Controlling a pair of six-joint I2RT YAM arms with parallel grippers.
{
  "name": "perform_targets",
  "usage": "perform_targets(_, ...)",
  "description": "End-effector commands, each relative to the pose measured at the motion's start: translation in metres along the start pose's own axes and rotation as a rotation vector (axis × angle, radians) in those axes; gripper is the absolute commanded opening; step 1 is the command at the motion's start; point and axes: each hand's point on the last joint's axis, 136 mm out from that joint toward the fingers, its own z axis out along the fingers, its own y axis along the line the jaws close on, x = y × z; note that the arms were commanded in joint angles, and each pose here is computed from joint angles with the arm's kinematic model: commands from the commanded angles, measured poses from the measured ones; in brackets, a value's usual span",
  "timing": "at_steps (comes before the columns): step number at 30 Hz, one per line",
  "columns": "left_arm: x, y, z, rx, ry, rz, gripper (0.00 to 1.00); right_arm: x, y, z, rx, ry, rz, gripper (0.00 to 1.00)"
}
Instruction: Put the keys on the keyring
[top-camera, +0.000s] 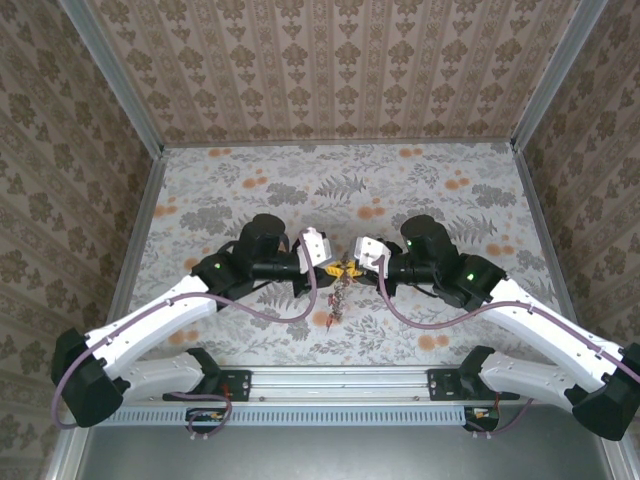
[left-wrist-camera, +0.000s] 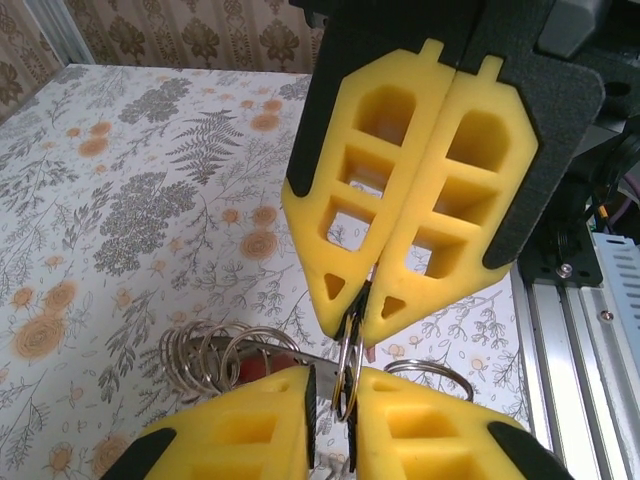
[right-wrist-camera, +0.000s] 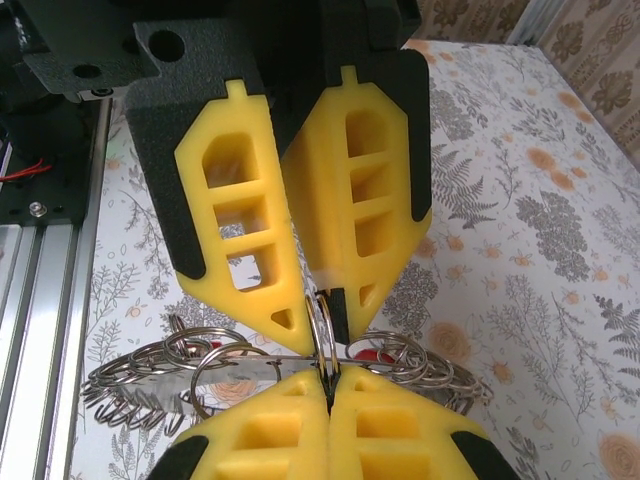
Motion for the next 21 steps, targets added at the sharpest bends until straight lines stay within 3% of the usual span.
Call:
perform_targets(1, -0.031, 0.002, -0.001, 0.005, -0.069, 0.031, 0.17, -0.01, -0.004, -0.001, 0.021, -0.026, -0.032, 0.0)
perform_targets(5, -0.033, 0.0, -0.003, 0.008, -0.078, 0.028, 0.27, -0.009, -0.007, -0.001, 0.042, -0.028, -0.029, 0.0)
perform_targets(7, -0.032, -0.004, -0.005, 0.019, -0.084, 0.037, 0.27, -0.008, -0.008, -0.002, 0.049, -0.026, -0.028, 0.0)
perform_targets(10, -0.029, -0.007, -0.007, 0.025, -0.092, 0.053, 0.21, -0.009, -0.007, -0.003, 0.049, -0.034, -0.028, 0.0)
perform_targets(14, -0.03, -0.003, -0.003, 0.019, -0.073, 0.034, 0.0, -0.011, -0.006, -0.002, 0.041, -0.046, -0.028, 0.0)
perform_targets(19, -0.026, -0.004, 0.0, 0.046, -0.037, 0.021, 0.0, -0.015, -0.006, -0.006, 0.047, -0.061, -0.033, 0.0)
perform_targets(20, -0.024, -0.004, 0.0, 0.041, -0.029, 0.019, 0.04, -0.015, -0.007, -0.007, 0.052, -0.061, -0.032, 0.0)
perform_targets(21, -0.023, -0.002, -0.001, 0.029, -0.022, 0.016, 0.14, -0.015, -0.007, -0.007, 0.053, -0.059, -0.031, 0.0)
